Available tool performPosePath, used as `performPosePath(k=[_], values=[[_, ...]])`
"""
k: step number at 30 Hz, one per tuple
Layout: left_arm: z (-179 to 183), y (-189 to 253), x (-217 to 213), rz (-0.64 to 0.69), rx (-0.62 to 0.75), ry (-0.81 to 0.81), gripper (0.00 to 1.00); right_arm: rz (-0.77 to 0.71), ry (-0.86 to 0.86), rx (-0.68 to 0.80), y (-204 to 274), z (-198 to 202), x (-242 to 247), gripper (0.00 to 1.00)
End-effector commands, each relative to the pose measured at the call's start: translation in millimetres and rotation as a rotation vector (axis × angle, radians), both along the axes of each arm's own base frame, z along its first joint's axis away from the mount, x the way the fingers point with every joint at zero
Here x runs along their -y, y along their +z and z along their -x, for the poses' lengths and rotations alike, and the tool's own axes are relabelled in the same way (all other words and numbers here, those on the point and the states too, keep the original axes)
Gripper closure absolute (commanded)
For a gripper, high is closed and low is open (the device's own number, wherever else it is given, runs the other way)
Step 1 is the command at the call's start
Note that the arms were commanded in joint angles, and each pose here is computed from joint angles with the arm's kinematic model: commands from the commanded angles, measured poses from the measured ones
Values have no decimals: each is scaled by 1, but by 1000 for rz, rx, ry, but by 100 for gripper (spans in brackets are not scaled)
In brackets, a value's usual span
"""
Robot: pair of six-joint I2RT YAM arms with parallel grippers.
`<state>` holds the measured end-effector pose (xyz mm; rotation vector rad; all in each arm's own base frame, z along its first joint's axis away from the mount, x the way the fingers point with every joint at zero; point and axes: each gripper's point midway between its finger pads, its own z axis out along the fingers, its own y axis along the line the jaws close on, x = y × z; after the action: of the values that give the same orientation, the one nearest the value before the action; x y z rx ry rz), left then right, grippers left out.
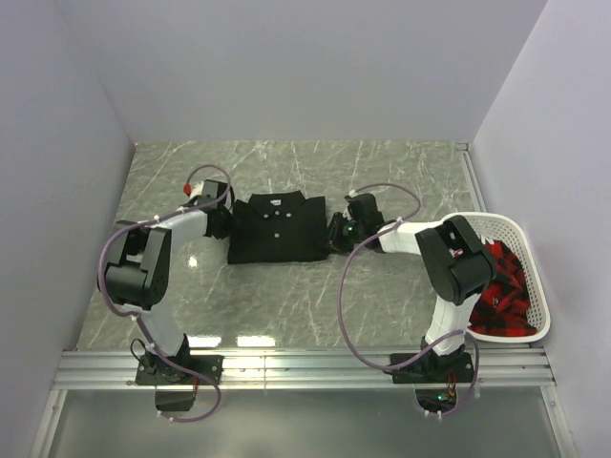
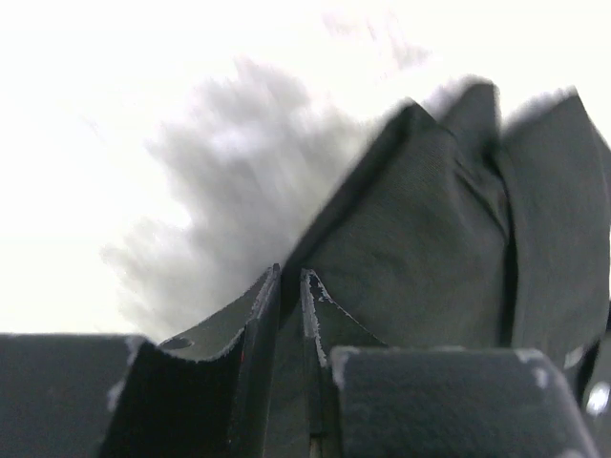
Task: Fold and stack the long sleeve shirts
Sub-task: Neatly place the folded shirt to the corner
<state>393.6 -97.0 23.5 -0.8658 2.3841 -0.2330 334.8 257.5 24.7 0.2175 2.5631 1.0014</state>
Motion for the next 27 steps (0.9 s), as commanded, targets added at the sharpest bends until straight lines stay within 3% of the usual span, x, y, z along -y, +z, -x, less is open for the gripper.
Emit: performPosePath(k=[1, 6, 9, 15, 19, 20, 27], values=[[-17, -1, -36, -95, -19, 57, 79, -108, -21, 37, 20, -16, -33, 70], [-59, 20, -64, -75, 43, 101, 76, -176, -28, 75, 47, -38, -55, 67], [-67, 54, -65, -65, 117, 104, 66, -141, -41, 140, 70, -44, -49, 61], [-36, 114, -51, 90, 263, 160, 18, -59, -80, 265, 114, -36, -15, 44], [9, 109, -21, 225, 262, 155, 1, -26, -111, 323, 134, -24, 13, 38], [17, 120, -13, 274, 289, 171, 1, -26, -134, 362, 149, -23, 23, 34], [75, 103, 51, 501, 333, 249, 4, 38, -180, 463, 171, 2, 59, 34]])
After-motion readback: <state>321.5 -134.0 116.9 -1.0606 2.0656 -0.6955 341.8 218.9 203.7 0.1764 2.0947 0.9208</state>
